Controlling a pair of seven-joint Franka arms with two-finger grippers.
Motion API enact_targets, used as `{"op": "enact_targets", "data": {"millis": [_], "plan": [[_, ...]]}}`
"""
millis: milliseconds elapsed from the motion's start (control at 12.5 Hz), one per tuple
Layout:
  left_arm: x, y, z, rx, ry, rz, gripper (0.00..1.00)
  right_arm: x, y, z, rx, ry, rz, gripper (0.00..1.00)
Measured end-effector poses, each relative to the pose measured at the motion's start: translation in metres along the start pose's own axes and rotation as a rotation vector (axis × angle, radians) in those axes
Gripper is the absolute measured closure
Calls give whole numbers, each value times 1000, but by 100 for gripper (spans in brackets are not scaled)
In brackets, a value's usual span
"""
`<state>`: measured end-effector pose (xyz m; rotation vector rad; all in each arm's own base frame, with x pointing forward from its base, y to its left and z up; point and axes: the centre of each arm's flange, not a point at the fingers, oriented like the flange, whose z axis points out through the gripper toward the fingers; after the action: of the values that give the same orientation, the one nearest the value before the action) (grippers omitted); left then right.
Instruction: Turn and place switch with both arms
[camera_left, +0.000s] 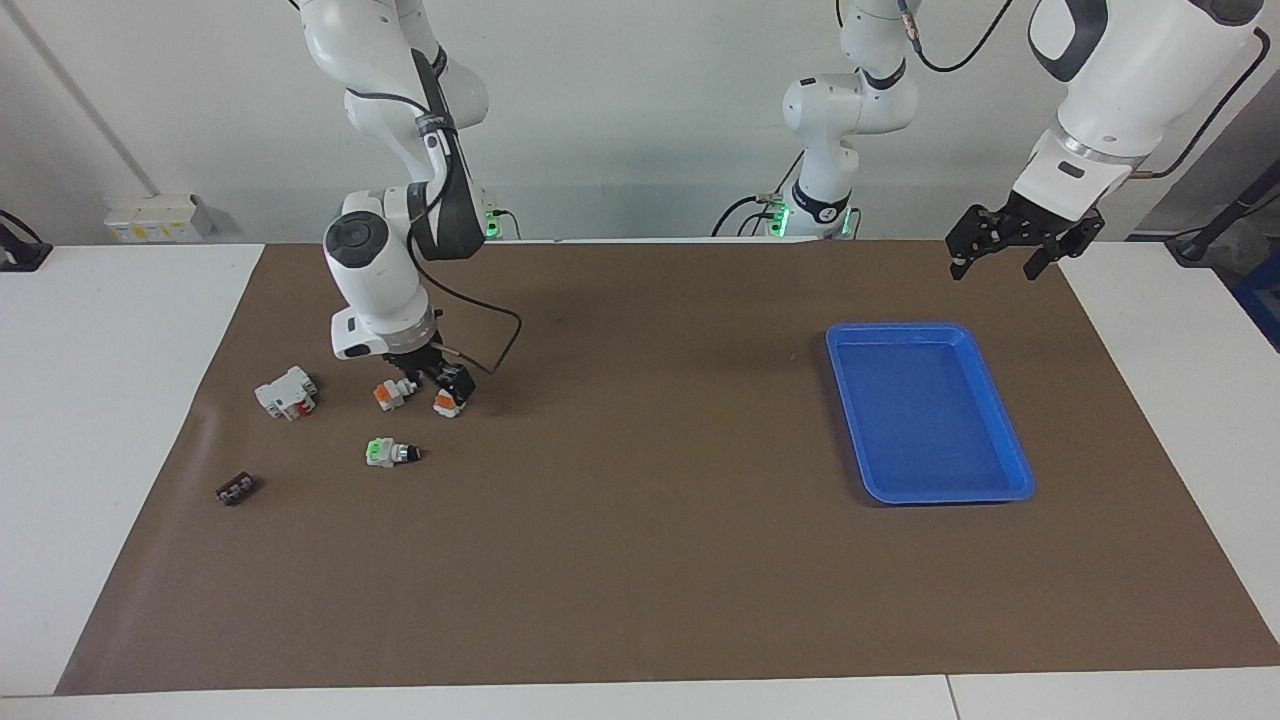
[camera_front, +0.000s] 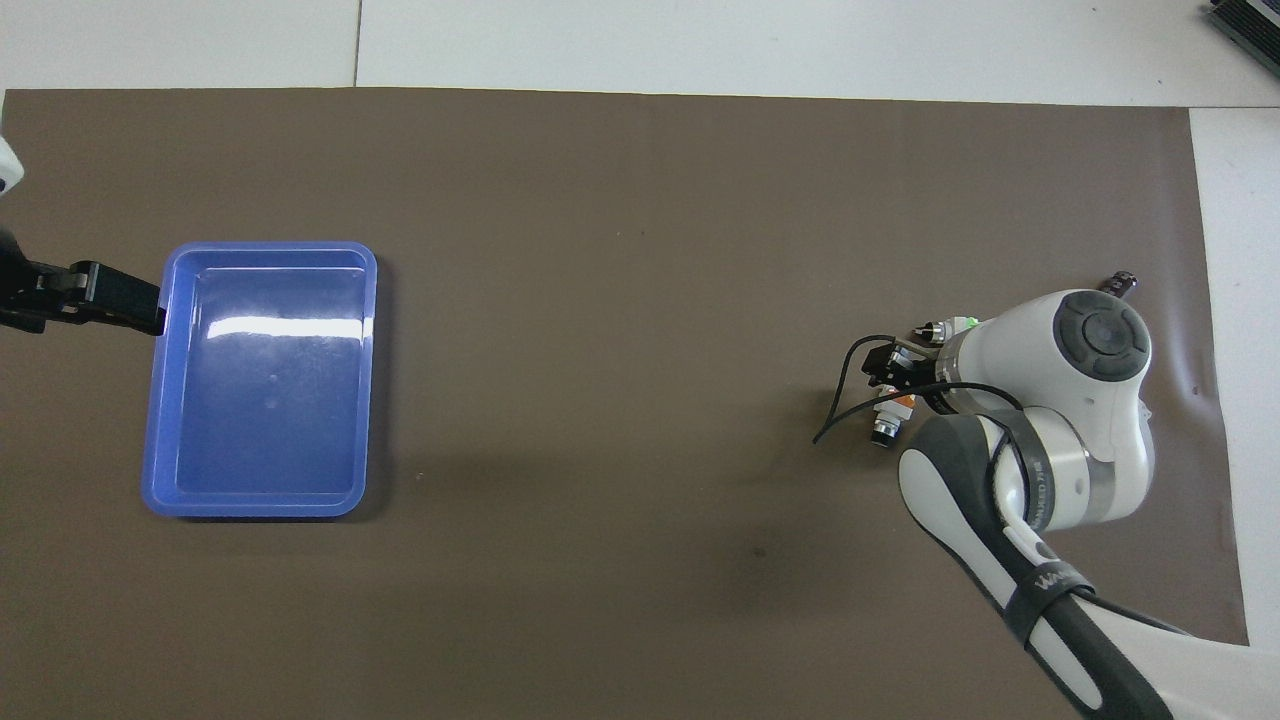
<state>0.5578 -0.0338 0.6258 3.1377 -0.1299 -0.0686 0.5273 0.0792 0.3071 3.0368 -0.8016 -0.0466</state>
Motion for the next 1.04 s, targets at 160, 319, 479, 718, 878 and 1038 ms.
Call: {"op": "enact_targets", "data": {"millis": [160, 319, 479, 718, 878, 1038], "plan": [[0, 0, 0, 0, 0, 0, 0, -5, -6, 17, -2, 0, -5, 0], [0, -1, 0, 0, 0, -1, 0, -4, -6, 24, -4, -1, -4, 24], [0, -2, 0, 0, 0, -4, 0, -2, -7, 22, 5, 12, -3, 49], [0, -6, 0, 0, 4, -11, 0, 5, -15, 15, 30, -27, 184, 59], [1, -6, -1, 0, 14, -11, 0, 14, -42, -21, 58, -113, 345, 59], [3, -6, -2, 0, 25, -12, 0, 10, -79, -66, 127, -177, 472, 59]]}}
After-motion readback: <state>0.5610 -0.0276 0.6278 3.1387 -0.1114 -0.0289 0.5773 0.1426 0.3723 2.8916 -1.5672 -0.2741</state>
